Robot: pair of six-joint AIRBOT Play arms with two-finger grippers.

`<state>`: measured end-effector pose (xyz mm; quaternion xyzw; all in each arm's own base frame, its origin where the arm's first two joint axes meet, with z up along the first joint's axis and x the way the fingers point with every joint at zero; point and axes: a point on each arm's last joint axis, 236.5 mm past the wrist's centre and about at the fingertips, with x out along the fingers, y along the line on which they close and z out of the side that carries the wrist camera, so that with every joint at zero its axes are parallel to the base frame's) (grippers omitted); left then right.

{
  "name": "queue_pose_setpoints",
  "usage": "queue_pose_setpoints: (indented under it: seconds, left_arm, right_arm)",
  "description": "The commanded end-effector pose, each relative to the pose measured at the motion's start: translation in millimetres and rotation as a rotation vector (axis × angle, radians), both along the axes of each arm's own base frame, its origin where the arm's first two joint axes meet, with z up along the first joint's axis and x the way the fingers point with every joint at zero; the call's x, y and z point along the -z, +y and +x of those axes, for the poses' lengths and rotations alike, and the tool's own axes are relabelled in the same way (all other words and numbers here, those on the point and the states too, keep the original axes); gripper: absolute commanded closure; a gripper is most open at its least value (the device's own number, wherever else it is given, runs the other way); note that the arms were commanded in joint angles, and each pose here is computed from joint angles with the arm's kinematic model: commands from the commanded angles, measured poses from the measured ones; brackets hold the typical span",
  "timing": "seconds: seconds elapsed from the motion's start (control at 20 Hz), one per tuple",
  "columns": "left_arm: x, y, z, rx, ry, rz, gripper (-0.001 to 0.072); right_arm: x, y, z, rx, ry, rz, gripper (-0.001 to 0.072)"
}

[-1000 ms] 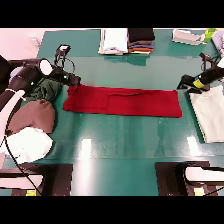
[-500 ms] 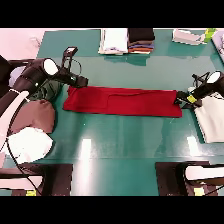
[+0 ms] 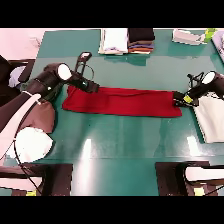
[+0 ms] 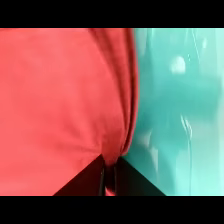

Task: Fold the shirts.

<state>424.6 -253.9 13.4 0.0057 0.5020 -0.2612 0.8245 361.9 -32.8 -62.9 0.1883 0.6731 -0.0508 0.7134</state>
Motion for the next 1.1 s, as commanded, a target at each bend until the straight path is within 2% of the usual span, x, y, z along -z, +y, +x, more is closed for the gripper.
queue_pose_setpoints:
  seconds: [0.0, 0.25, 0.45, 0.7, 1.05]
  left_arm:
    - [11.4, -32.0, -0.6, 0.048, -0.001, -0.008, 0.0686]
    - [30.3, -97.8, 6.9, 0.138, 0.013, -0.032, 0.0686]
    - [51.5, -136.2, -2.3, 0.167, 0.075, -0.09, 0.0686]
    - [72.4, -143.9, -11.4, 0.185, 0.127, -0.099, 0.0685]
    - [56.6, -121.4, 2.0, 0.16, 0.126, -0.094, 0.0685]
  right_arm:
    - [-51.6, 6.3, 5.5, -0.033, -0.1, -0.013, 0.0694]
    - [-166.5, 55.4, 13.9, -0.176, -0.304, -0.032, 0.0693]
    - [-235.4, 116.6, 25.5, -0.266, -0.47, 0.058, 0.0694]
    - [-281.2, 181.7, 40.4, -0.37, -0.57, 0.163, 0.0694]
    - [-295.1, 244.3, 48.9, -0.461, -0.607, 0.222, 0.0694]
